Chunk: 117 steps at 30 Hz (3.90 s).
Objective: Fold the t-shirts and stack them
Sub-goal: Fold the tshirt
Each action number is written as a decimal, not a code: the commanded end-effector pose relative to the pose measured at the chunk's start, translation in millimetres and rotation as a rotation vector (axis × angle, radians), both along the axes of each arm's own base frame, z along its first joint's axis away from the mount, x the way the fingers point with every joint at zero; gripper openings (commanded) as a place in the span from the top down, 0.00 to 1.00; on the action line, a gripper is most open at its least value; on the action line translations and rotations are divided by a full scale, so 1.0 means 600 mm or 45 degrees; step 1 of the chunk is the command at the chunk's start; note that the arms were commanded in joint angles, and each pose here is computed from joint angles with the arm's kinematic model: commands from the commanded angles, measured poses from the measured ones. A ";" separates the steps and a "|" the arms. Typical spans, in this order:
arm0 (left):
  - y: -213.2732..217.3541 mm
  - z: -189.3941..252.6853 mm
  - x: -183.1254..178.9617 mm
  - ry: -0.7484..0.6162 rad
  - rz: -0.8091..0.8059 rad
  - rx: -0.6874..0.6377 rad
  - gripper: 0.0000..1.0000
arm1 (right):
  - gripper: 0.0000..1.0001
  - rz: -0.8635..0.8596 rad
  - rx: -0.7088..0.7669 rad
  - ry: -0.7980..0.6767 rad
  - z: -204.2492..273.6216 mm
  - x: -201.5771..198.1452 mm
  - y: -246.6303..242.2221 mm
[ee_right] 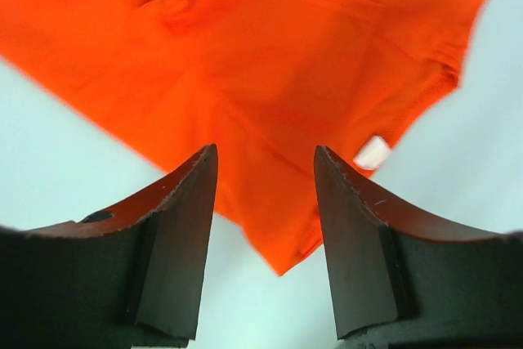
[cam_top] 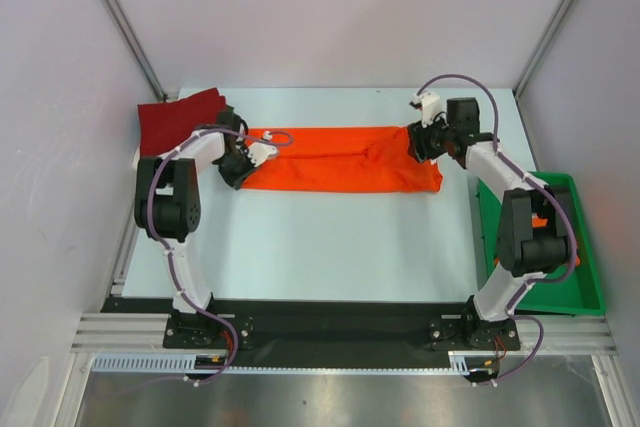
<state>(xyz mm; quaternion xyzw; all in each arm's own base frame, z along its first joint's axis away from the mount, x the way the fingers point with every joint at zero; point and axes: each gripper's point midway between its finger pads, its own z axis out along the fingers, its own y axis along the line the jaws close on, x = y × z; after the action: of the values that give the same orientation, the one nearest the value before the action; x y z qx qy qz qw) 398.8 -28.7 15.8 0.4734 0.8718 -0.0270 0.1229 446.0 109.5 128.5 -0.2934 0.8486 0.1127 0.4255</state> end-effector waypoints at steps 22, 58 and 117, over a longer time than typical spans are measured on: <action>-0.044 0.017 -0.214 0.184 0.043 0.042 0.99 | 0.43 -0.220 0.062 0.189 -0.086 0.186 -0.053; -0.183 0.046 -0.377 0.404 -0.132 0.039 1.00 | 0.47 -0.159 0.230 0.729 -0.081 -0.092 0.001; -0.621 0.029 -0.399 0.425 -0.685 -0.134 1.00 | 0.40 -0.041 0.339 0.135 -0.101 0.318 0.202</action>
<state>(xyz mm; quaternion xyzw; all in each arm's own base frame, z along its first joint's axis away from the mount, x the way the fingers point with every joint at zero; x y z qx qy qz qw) 159.6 -369.0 21.5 0.6625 0.7332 -0.1461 -0.0476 620.3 223.2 41.1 -0.2133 0.8719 0.2312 0.3752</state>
